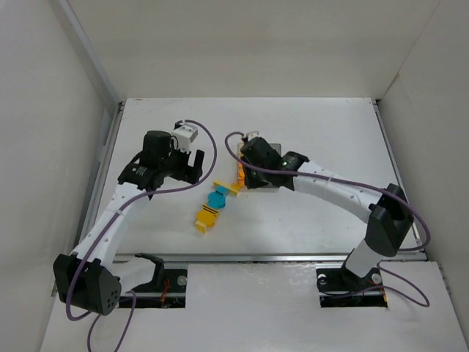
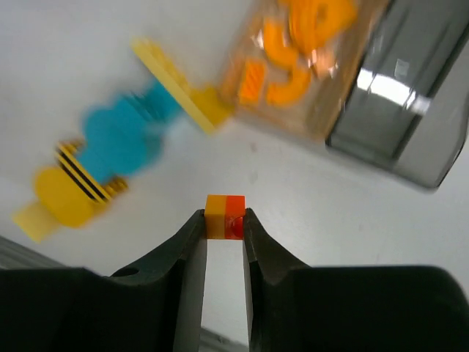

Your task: Sort the legos into containers by color

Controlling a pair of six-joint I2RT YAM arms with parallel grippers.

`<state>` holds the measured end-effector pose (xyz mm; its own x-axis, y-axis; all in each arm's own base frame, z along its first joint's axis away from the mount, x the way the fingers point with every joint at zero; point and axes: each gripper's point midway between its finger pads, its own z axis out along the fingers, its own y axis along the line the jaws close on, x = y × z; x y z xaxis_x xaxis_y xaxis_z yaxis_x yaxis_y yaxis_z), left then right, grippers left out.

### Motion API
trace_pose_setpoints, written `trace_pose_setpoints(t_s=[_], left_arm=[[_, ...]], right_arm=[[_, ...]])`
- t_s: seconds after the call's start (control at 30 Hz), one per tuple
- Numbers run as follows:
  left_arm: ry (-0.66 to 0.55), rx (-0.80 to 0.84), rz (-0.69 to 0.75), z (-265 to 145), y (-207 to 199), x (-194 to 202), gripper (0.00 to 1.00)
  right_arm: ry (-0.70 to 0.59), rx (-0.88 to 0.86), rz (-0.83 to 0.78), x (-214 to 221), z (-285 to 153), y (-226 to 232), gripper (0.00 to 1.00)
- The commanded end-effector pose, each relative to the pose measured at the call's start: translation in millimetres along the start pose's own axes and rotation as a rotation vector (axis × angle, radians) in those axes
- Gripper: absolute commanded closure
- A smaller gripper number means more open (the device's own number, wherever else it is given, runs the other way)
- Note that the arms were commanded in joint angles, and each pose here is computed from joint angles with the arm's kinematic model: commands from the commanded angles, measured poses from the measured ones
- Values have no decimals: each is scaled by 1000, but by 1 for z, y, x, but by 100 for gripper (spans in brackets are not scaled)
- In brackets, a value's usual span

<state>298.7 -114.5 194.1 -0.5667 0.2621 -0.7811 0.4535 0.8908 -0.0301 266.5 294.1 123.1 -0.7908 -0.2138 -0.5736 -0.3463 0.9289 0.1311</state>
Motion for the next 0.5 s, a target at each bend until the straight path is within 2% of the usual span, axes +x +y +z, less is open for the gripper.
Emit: trace_pose_setpoints(t_s=[0.0, 0.07, 0.17, 0.2, 0.3, 0.47], left_arm=[[-7, 67, 15, 6, -9, -6, 14], [14, 101, 29, 10, -20, -5, 7], [50, 155, 51, 16, -33, 3, 7], [65, 177, 55, 20, -38, 6, 6], [98, 217, 62, 28, -49, 11, 0], [159, 248, 57, 46, -58, 22, 0]], right_arm=[[-156, 30, -45, -68, -10, 8, 100], [-141, 92, -51, -77, 5, -1, 100], [-118, 213, -48, -94, 28, -17, 100], [-155, 244, -29, -111, 29, -23, 100], [-140, 249, -13, -113, 48, -29, 100], [-122, 229, 3, -116, 67, -26, 99]])
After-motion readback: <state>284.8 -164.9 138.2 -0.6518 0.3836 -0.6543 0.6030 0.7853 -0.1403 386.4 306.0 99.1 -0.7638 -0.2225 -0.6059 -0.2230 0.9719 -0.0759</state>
